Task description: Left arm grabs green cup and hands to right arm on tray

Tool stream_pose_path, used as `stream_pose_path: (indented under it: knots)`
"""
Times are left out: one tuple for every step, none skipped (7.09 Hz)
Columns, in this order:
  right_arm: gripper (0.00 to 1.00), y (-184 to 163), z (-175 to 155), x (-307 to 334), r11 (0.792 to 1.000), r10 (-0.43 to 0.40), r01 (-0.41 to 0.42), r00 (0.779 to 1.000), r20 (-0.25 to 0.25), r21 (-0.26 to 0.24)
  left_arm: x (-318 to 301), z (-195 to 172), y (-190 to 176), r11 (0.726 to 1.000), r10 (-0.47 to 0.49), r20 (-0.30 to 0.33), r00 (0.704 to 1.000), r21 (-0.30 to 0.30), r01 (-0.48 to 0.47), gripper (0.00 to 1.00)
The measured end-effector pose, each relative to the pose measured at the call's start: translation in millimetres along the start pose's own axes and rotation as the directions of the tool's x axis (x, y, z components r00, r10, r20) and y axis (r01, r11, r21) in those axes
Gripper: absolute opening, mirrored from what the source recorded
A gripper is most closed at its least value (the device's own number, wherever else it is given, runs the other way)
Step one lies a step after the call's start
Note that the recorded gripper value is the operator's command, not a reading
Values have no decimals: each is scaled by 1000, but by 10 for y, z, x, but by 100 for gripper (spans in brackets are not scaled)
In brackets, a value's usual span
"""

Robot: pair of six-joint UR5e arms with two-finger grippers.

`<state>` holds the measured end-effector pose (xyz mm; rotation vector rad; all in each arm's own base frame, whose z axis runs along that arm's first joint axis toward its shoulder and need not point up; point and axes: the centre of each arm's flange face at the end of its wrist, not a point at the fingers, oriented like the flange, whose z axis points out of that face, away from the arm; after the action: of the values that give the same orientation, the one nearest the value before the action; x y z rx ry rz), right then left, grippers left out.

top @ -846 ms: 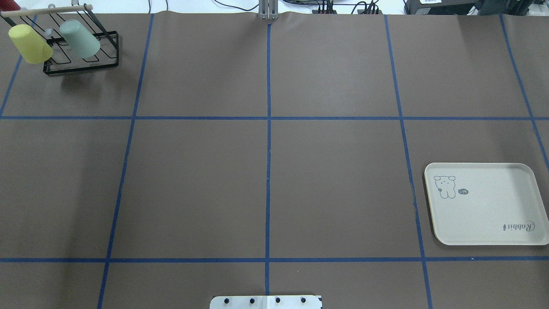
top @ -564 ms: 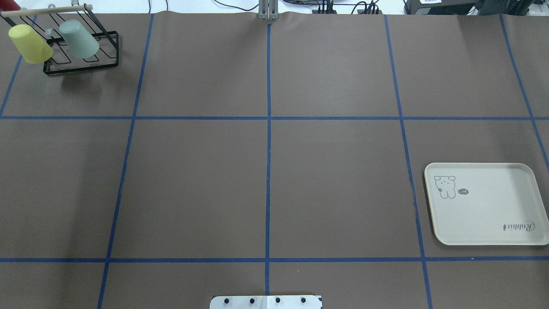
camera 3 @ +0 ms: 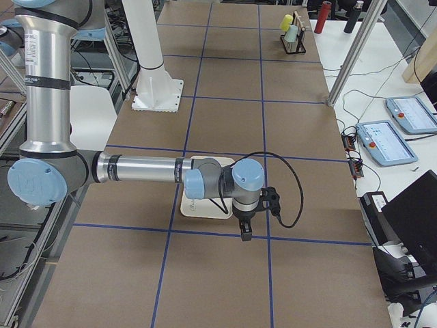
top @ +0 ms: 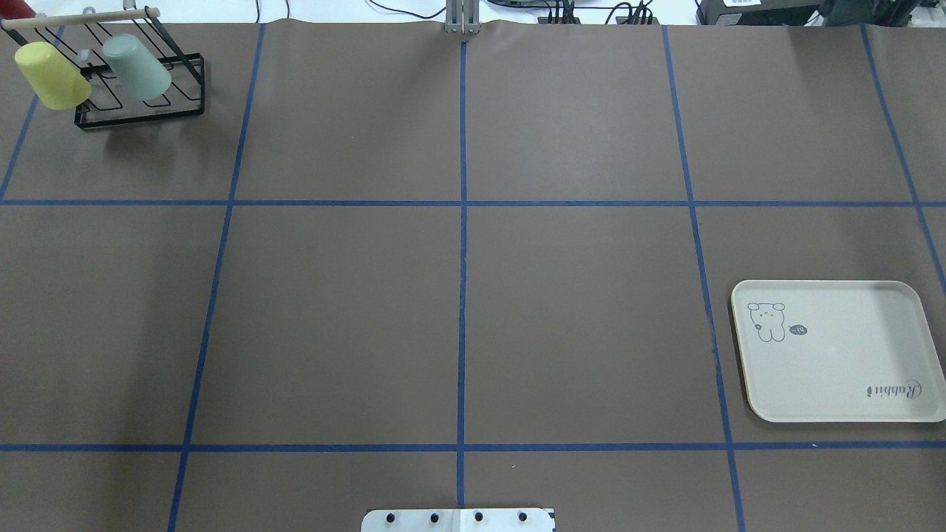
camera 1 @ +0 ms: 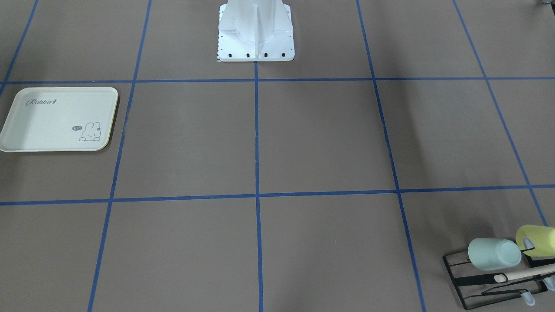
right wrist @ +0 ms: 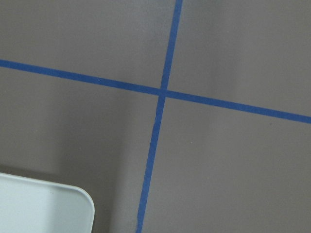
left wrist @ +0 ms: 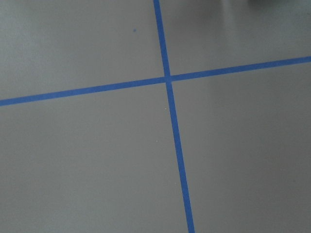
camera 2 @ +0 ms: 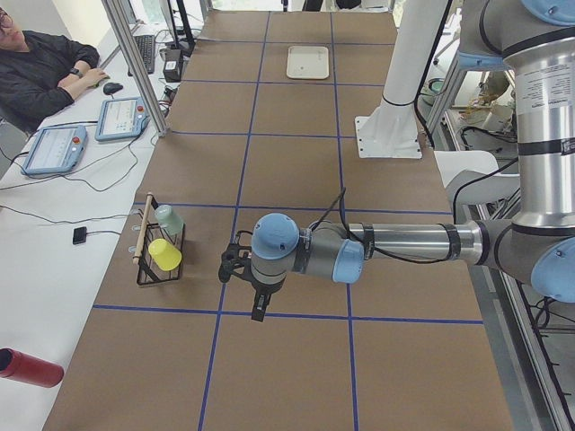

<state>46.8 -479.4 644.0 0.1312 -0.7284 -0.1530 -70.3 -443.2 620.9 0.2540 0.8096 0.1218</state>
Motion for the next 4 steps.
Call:
stream_pose_path:
  knots:
    - [100, -55, -40, -38, 1000, -14, 14, 1000, 5, 17, 63, -61, -238, 1000, 14, 1, 1000, 27, -14, 100]
    - [100, -123, -82, -91, 999, -28, 27, 1000, 14, 31, 86, -78, -394, 999, 0, -2, 1000, 41, 0, 100]
    - [100, -232, -133, -170, 998, -47, 46, 999, 23, 45, 121, -85, -502, 999, -7, -4, 1000, 50, 7, 100]
    - [100, -359, -178, -280, 995, -80, 78, 996, 31, 65, 190, -98, -613, 998, 4, -7, 1000, 59, -3, 100]
